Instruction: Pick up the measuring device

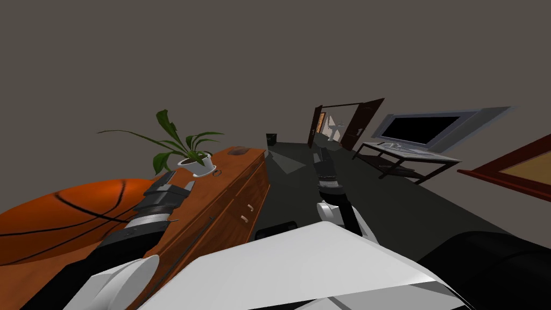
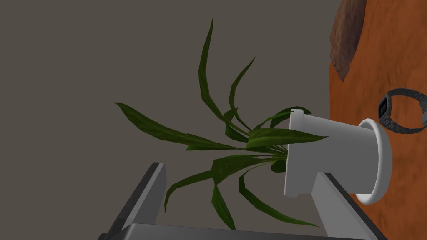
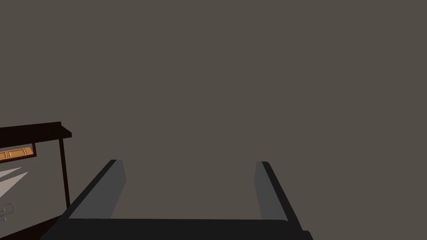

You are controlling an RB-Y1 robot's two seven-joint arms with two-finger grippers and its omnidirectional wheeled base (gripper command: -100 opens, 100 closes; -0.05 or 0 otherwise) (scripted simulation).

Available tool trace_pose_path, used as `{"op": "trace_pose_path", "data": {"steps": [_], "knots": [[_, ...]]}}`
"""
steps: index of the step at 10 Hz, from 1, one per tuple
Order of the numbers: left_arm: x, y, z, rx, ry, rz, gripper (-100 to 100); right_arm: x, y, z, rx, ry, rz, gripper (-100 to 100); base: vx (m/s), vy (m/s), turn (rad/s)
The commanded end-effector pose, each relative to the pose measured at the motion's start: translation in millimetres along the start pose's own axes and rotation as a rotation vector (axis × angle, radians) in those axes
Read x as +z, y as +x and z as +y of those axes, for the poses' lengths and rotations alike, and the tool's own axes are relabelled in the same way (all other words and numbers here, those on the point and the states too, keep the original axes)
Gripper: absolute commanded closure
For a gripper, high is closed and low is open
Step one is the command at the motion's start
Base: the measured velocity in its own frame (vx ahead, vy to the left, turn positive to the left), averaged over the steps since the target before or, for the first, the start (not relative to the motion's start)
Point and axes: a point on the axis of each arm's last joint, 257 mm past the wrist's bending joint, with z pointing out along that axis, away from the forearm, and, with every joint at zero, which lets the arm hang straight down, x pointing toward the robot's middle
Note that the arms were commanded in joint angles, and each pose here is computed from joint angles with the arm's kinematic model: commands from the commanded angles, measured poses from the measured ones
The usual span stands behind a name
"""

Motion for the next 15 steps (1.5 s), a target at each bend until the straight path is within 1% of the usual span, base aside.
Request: {"op": "trace_pose_path", "data": {"steps": [1,2,3,4,5,6,7,8,9,10,11,12,13,14,15], "knots": [[1.4,-12.0,2,-0.006,-0.042,0.001,-100,0.0,0,0,0.0,0.0,0.0,0,-0.017,0.012,-0.077],[1.2,-12.2,5,-0.006,-0.054,0.0,-100,0.0,0,0,0.0,0.0,0.0,0,-0.013,0.013,-0.031],[3.0,-20.4,2,-0.011,-0.074,0.003,-100,0.0,0,0,0.0,0.0,0.0,0,-0.012,0.017,-0.057],[2.5,-20.8,8,-0.011,-0.097,0.001,-100,0.0,0,0,0.0,0.0,0.0,0,-0.011,0.018,-0.033],[4.5,-28.1,3,-0.016,-0.114,0.005,-100,0.0,0,0,0.0,0.0,0.0,0,-0.013,0.013,-0.083],[3.6,-28.7,10,-0.016,-0.141,0.002,-100,0.0,0,0,0.0,0.0,0.0,0,-0.012,0.014,-0.044],[5.9,-35.1,5,-0.021,-0.155,0.007,-100,0.0,0,0,0.0,0.0,0.0,0,-0.009,0.018,-0.077],[4.8,-35.7,12,-0.02,-0.182,0.004,-100,0.0,0,0,0.0,0.0,0.0,0,-0.006,0.018,-0.042],[4.4,-35.9,14,-0.02,-0.189,0.003,-100,0.0,0,0,0.0,0.0,0.0,0,-0.002,0.007,0.003],[6.1,-41.9,12,-0.025,-0.217,0.007,-100,0.0,0,0,0.0,0.0,0.0,0,-0.004,0.006,-0.081],[4.9,-42.4,18,-0.025,-0.238,0.004,-100,0.0,0,0,0.0,0.0,0.0,0,-0.004,0.01,-0.052],[7.2,-47.5,14,-0.029,-0.256,0.009,-100,0.0,0,0,0.0,0.0,0.0,0,-0.002,0.014,-0.114],[5.4,-48.2,21,-0.029,-0.282,0.006,-100,0.0,0,0,0.0,0.0,0.0,0,-0.003,0.015,-0.045],[7.8,-52.8,18,-0.033,-0.301,0.01,-100,0.0,0,0,0.0,0.0,0.0,0,-0.001,0.011,-0.085],[5.5,-53.6,25,-0.032,-0.33,0.007,-100,0.0,0,0,0.0,0.0,0.0,0,0.0,0.012,-0.053]]}}
